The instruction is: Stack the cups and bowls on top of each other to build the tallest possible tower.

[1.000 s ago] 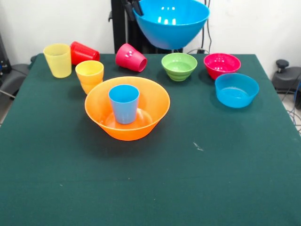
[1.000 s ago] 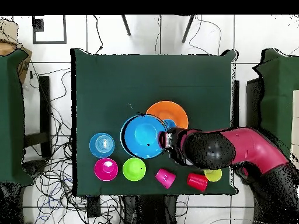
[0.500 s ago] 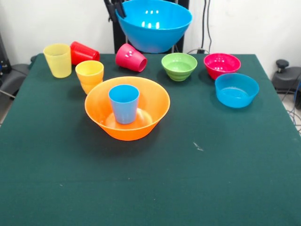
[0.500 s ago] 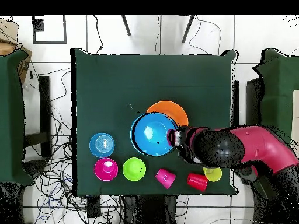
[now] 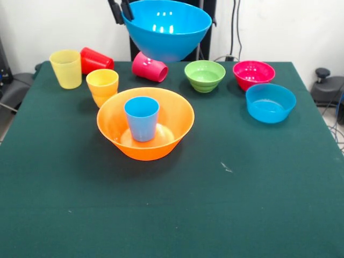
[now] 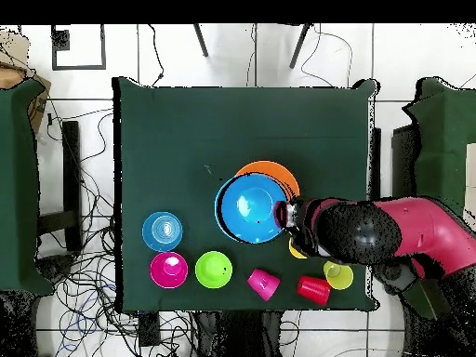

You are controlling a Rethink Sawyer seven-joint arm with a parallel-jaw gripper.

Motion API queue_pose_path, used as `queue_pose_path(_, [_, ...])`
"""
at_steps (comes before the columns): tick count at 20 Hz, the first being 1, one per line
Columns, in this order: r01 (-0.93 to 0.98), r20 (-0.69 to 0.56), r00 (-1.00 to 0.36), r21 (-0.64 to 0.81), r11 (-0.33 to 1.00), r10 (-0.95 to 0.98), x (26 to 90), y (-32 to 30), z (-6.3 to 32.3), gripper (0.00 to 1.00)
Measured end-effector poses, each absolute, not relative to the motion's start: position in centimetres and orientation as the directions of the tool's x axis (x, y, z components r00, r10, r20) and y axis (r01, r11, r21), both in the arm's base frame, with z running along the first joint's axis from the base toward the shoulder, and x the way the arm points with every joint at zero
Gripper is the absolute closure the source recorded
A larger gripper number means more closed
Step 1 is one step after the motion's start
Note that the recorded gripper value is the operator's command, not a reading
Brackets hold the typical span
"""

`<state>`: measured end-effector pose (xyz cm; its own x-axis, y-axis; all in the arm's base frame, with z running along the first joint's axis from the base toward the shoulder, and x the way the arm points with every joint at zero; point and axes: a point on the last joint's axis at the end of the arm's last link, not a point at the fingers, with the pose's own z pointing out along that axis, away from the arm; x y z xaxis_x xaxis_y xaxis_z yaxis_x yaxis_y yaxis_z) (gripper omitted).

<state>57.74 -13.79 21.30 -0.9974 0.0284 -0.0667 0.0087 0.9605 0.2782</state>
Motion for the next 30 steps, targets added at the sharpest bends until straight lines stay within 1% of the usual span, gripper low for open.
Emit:
queue_pose_path(11, [0.005,-0.034,-0.999,0.273,0.962,0.015,57.6,-15.9,22.3,1.00])
queue_pose_path(19, [-0.008,-0.039,-0.999,0.274,0.962,0.003,58.0,-15.7,22.9,1.00])
queue_pose_path(30, [-0.018,-0.029,-1.000,0.312,0.950,-0.010,57.7,-15.2,21.2,1.00])
